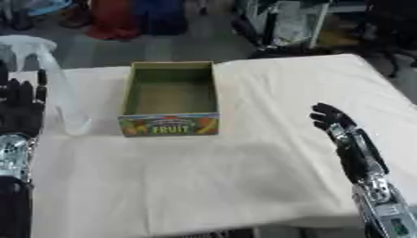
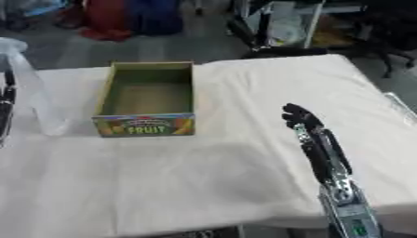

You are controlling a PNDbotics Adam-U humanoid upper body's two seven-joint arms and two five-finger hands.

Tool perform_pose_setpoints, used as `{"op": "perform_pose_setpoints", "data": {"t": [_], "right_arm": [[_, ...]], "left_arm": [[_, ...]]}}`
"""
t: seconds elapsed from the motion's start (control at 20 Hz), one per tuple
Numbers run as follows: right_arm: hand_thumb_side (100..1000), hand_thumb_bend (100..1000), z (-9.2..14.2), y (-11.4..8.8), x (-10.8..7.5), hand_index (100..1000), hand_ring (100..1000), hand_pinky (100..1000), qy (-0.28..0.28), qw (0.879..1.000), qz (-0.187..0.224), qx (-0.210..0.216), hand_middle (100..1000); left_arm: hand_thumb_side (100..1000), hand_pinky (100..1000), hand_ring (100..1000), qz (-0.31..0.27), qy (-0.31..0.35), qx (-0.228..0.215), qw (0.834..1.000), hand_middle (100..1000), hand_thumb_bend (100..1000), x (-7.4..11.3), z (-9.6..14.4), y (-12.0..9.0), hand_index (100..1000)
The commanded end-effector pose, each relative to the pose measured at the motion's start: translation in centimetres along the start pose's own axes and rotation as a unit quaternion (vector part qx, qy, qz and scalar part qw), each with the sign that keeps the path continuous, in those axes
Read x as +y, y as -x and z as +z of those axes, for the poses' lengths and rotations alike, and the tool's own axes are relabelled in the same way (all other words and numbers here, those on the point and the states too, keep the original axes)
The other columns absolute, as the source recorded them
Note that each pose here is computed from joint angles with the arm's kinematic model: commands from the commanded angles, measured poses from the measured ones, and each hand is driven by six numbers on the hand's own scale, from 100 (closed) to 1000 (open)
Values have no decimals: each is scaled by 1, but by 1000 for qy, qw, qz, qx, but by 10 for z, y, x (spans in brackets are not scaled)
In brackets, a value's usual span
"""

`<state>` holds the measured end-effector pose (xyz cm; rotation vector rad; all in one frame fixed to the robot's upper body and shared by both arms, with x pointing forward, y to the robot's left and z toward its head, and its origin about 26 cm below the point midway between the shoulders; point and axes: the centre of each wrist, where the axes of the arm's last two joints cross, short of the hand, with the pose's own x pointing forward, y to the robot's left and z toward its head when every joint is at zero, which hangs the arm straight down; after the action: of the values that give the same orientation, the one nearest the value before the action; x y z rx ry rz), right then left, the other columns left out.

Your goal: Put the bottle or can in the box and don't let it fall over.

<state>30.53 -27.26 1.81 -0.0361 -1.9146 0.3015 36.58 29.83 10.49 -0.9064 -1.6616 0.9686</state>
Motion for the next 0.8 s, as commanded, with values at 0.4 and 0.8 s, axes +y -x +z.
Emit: {"op": "perform_pose_setpoints", "data": {"t": [0.4,0.8], "right_arm": [[814,100,-5,-7,-1,881,874,910,-1,1000,2,-14,847],[813,100,-6,-7,1,881,874,910,-3,1000,0,-16,846]], "left_arm": [[1000,618,100,3,-14,42,999,100,665,5,3,13,1000],[1000,617,100,-8,-12,41,999,100,656,2,-12,4,1000]]}}
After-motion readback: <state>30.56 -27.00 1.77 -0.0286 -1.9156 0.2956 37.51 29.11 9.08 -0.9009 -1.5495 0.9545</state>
